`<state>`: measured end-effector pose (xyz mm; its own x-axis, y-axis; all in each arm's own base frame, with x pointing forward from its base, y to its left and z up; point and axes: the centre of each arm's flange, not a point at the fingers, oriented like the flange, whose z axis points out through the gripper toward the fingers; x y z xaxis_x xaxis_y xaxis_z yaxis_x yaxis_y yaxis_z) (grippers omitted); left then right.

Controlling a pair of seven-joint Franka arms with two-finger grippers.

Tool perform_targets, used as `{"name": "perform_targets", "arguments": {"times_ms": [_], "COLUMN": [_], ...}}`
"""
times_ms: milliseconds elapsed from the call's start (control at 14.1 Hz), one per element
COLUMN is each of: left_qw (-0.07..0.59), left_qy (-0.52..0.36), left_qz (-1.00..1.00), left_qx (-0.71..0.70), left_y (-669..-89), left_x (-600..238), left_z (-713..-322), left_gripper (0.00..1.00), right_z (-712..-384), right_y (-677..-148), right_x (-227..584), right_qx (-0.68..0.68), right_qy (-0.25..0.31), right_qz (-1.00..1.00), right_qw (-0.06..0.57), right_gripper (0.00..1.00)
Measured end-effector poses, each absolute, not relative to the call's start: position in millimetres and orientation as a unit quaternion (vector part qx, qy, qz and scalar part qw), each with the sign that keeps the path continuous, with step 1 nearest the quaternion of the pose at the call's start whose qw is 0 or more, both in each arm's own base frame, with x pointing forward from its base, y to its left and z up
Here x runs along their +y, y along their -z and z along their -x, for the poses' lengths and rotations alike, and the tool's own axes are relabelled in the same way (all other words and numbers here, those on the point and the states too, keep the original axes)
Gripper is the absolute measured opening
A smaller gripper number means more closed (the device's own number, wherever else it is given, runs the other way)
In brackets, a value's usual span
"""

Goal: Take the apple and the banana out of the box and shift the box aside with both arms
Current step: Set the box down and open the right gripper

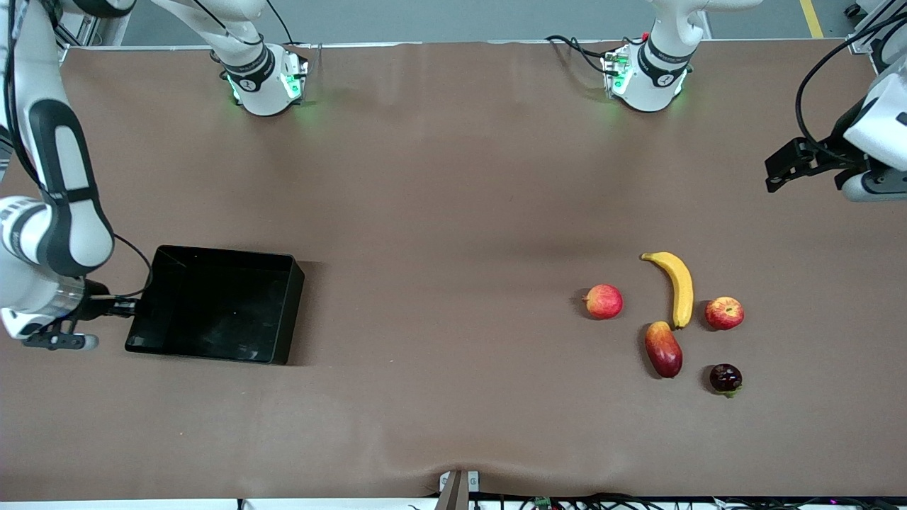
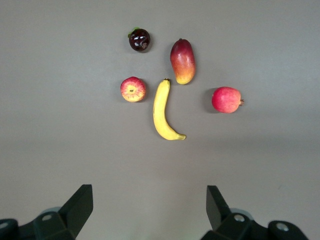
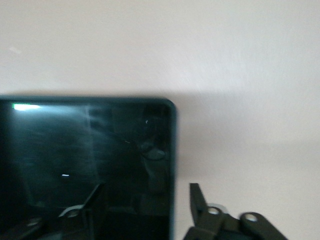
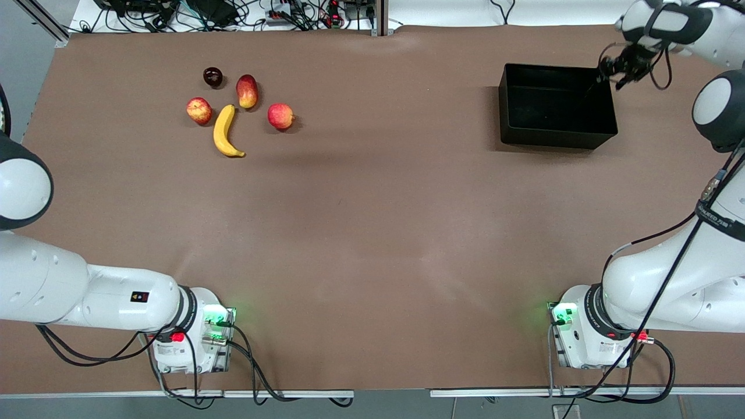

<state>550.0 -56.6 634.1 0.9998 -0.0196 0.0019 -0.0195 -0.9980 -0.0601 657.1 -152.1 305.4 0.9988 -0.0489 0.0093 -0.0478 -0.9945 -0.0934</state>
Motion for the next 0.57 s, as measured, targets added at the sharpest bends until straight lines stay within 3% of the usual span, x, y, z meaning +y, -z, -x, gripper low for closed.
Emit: {"name": "perform_targets", "arguments": {"times_ms": [142, 356, 569], "left_qw": [0.03, 0.026, 0.025], "left_qy": [0.0, 0.0, 0.002], "left_qz": [0.999, 1.0, 1.0], "left_qx": [0.016, 0.001, -0.008], "left_y": [-633, -633, -635], "left_x": [-65, -64, -55], "left_z": [-550, -550, -550], "left_gripper": [1.0, 1.0, 1.0], "right_z": [-662, -657, -640], "right_y": [-355, -409, -443], "right_x": [-113, -55, -24], "right_qx": [-0.007, -0.027, -0.001], "right_qy": [0.024, 0.031, 0.002], "right_qz": [0.999, 0.998, 0.999], "right_qw": [0.046, 0.05, 0.054], "right_gripper": [0.99, 1.0, 1.0]}}
